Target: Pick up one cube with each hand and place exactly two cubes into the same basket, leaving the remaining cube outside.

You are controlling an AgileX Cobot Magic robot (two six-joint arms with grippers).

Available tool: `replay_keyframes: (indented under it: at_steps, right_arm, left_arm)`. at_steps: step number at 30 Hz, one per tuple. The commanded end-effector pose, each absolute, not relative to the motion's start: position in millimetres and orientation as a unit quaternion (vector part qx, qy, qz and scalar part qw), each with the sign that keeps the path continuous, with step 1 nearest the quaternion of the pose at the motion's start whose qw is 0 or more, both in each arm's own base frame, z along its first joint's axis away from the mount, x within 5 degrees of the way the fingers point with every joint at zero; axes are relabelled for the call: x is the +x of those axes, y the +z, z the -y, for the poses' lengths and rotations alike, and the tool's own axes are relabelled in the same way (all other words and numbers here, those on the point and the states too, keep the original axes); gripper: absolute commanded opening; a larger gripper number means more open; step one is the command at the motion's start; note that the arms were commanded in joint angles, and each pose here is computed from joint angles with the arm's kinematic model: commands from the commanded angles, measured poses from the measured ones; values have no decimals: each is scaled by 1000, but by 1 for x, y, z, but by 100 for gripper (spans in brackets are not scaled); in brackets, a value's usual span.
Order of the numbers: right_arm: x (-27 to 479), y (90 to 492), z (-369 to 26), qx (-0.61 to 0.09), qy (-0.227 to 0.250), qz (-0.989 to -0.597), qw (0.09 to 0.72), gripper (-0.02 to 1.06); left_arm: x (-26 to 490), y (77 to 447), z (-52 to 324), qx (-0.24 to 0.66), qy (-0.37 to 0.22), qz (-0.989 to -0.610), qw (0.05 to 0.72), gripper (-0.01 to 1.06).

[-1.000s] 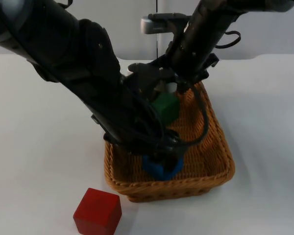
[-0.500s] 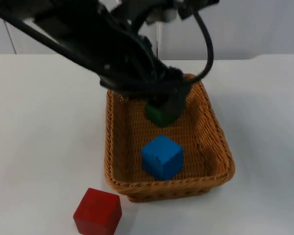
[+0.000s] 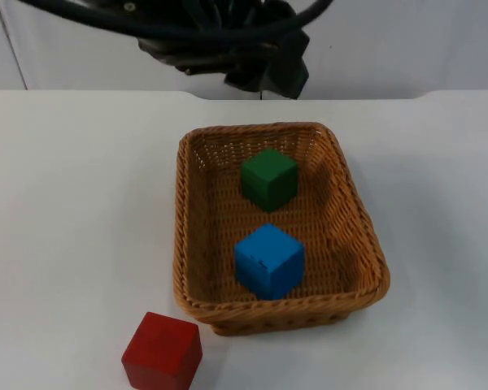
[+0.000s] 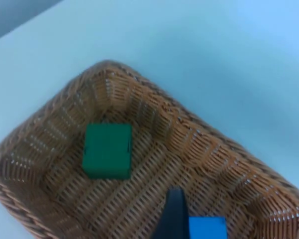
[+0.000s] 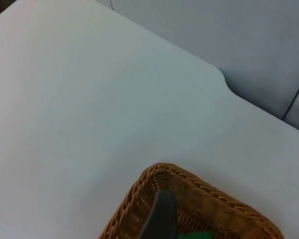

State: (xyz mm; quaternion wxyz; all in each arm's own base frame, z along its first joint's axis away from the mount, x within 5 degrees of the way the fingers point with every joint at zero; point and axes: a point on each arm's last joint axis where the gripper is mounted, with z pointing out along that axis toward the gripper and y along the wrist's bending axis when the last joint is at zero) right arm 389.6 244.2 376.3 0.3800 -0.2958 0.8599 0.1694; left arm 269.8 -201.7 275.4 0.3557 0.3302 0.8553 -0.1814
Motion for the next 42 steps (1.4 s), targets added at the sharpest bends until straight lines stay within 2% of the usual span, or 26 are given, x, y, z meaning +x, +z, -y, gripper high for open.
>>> replay_keyframes:
  at_steps: [1, 9, 17, 24, 31, 42]
  right_arm:
    - [380, 391, -242, -303, 171, -854, 386, 71]
    - [363, 409, -233, -308, 175, -854, 380, 71]
    - [346, 411, -223, -305, 174, -854, 384, 71]
    - [325, 395, -209, -303, 169, -861, 373, 71]
    - [295, 383, -189, -296, 164, -851, 402, 71]
    - [239, 367, -154, -287, 162, -848, 414, 71]
  left_arm:
    - [268, 283, 199, 330, -182, -851, 366, 69]
    - [259, 303, 193, 330, -187, -838, 392, 69]
    - [243, 324, 185, 340, -193, -829, 399, 69]
    - [231, 341, 177, 343, -196, -818, 418, 69]
    - [220, 353, 170, 345, -201, -811, 428, 69]
    - [216, 352, 169, 343, -208, -820, 409, 69]
